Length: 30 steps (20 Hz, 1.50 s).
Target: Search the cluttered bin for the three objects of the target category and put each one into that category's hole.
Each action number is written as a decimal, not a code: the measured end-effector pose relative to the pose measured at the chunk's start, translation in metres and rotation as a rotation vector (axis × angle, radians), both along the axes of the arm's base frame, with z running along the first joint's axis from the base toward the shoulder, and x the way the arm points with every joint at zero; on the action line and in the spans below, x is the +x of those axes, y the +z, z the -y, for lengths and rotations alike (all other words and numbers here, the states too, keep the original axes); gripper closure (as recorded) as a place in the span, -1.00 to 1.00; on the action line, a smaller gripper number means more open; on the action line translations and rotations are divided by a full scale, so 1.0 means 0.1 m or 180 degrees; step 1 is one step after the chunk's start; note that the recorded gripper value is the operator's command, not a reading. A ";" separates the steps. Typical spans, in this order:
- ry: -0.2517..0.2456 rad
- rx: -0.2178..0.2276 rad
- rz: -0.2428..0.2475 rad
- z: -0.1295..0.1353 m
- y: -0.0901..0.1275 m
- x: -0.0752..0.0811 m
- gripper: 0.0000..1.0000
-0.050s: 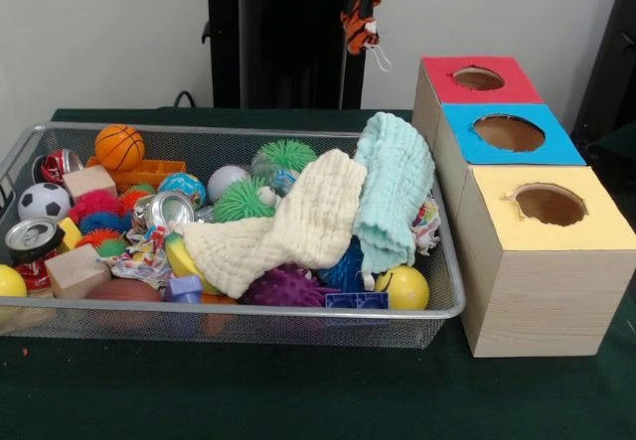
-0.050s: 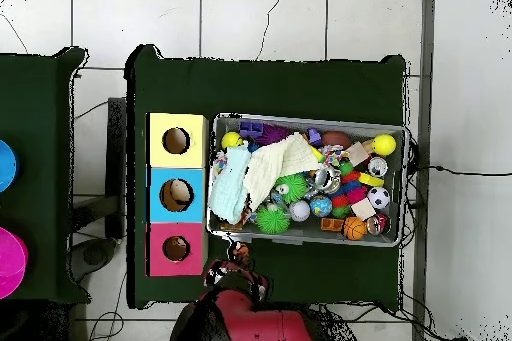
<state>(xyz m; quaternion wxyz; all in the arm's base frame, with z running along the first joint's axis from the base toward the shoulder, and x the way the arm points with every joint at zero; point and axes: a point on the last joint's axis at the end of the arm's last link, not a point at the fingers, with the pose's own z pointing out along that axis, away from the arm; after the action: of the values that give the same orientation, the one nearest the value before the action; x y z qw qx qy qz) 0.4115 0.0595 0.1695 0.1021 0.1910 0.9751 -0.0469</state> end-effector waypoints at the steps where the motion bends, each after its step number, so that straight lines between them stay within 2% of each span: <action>1: -0.0003 -0.0007 -0.0001 0.00 0.00 -0.01 1.00; 8: -0.0026 -0.0029 0.0025 -0.02 0.04 -0.03 1.00; 15: -0.0128 0.0042 0.0036 -0.12 0.07 0.01 1.00; 23: 0.0046 0.0114 -0.0010 -0.73 0.17 -0.07 1.00; 30: 0.0126 0.0144 -0.0050 -1.07 0.20 -0.06 1.00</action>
<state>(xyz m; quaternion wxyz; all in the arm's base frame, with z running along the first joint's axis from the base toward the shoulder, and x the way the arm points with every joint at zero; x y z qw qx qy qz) 0.4054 0.1661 0.1898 0.0911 0.1736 0.9803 -0.0243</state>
